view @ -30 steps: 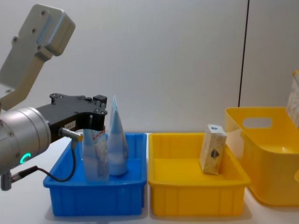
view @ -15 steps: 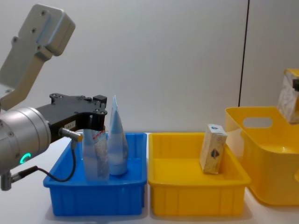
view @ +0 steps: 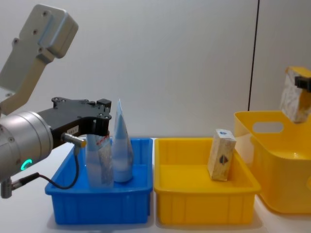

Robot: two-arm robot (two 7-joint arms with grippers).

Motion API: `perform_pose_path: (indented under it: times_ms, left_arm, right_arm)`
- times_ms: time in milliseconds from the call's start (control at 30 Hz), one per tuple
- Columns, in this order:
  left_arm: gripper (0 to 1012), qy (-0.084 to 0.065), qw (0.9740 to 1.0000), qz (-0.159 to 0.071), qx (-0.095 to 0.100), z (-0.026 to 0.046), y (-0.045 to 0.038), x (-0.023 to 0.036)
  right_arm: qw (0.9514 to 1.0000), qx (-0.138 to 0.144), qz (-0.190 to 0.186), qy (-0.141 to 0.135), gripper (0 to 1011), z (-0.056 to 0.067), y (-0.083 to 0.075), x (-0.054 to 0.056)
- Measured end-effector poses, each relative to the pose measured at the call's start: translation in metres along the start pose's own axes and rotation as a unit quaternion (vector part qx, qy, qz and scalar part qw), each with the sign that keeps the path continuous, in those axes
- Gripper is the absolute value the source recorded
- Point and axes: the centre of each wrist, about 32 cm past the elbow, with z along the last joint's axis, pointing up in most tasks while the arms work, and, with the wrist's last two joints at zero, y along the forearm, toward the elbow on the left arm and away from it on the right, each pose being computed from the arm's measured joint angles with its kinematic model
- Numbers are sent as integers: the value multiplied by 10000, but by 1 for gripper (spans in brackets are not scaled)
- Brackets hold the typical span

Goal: Bimanual collaborative sorting of washing and personal care products

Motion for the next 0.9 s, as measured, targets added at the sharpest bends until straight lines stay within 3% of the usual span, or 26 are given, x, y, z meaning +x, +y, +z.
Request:
perform_pose_path:
  times_ms: [267,333,367,633,900]
  left_arm:
    - [0,-35,10000,23,8,-1,-1,-2]
    - [0,-60,10000,50,19,-2,-2,0]
    - [0,-66,10000,58,21,-3,-2,-1]
    - [0,-81,9999,128,20,-3,-9,-1]
    - [198,-79,9998,165,-2,-1,-15,-4]
  right_arm:
    - [10000,0,48,13,652,25,28,9]
    - [10000,0,54,14,678,28,31,10]
    - [10000,1,56,16,742,30,32,10]
    - [10000,0,76,26,968,41,44,13]
    - [10000,2,85,28,1002,48,49,14]
